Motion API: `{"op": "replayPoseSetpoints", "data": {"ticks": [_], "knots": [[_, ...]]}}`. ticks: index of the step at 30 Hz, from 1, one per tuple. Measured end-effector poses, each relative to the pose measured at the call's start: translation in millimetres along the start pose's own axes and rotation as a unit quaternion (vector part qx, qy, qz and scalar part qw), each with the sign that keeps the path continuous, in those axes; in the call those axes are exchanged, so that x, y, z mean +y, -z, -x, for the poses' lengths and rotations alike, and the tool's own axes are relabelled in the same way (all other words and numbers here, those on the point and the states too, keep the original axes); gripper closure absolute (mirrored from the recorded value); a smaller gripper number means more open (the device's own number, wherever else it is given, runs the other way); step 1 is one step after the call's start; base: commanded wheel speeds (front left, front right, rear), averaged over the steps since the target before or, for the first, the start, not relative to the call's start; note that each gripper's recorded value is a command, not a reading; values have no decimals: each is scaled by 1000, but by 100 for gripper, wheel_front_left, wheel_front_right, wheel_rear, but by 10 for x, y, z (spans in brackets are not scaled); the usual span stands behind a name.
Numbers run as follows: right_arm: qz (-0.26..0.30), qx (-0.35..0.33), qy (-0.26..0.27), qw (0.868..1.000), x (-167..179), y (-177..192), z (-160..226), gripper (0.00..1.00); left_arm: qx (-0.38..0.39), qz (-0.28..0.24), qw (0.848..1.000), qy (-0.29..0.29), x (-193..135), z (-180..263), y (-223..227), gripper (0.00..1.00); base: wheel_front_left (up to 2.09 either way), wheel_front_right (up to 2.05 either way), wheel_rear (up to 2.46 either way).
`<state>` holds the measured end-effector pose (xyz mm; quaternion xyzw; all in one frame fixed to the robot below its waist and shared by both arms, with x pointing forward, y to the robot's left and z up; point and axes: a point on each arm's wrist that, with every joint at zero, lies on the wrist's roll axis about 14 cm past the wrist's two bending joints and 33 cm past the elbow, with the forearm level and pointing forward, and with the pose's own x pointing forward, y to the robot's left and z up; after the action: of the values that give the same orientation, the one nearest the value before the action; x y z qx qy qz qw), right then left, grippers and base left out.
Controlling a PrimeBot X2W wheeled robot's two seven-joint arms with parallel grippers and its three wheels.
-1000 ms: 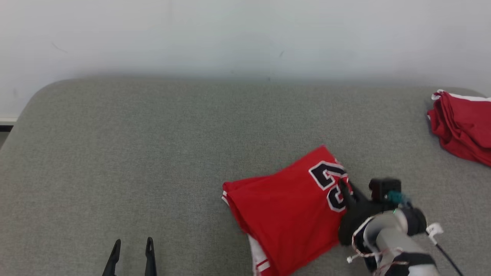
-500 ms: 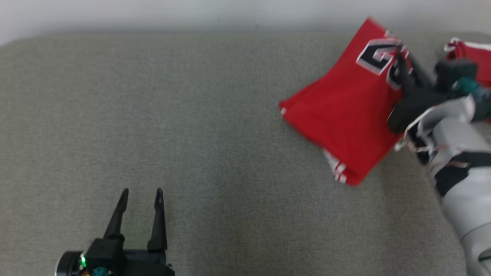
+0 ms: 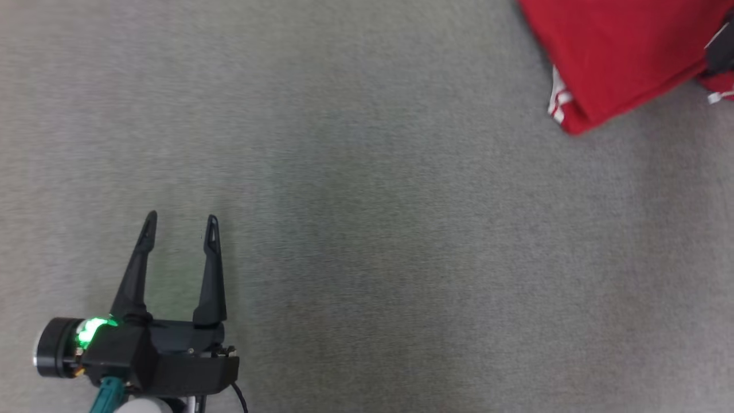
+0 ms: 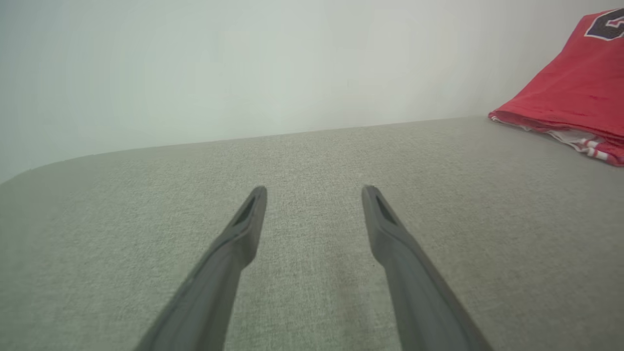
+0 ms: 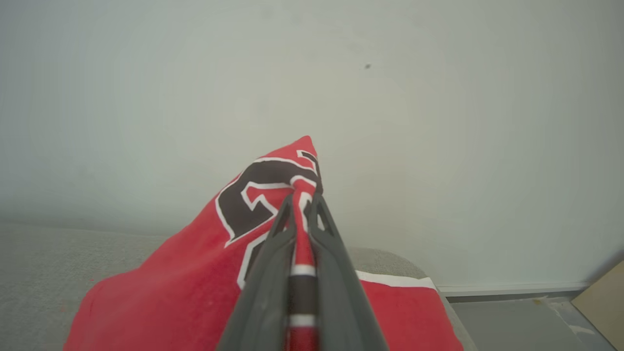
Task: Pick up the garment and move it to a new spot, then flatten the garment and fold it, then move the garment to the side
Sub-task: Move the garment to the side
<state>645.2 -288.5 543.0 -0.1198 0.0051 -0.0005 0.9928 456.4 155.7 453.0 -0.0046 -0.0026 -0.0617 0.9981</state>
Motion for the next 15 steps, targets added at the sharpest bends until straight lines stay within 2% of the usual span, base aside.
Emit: {"op": "replayPoseSetpoints", "data": {"ticks": [15], "knots": [[98,61,79,990,-976,219,59,100,-25,4,997,76,-406,-350,116,0,0,0,0]]}}
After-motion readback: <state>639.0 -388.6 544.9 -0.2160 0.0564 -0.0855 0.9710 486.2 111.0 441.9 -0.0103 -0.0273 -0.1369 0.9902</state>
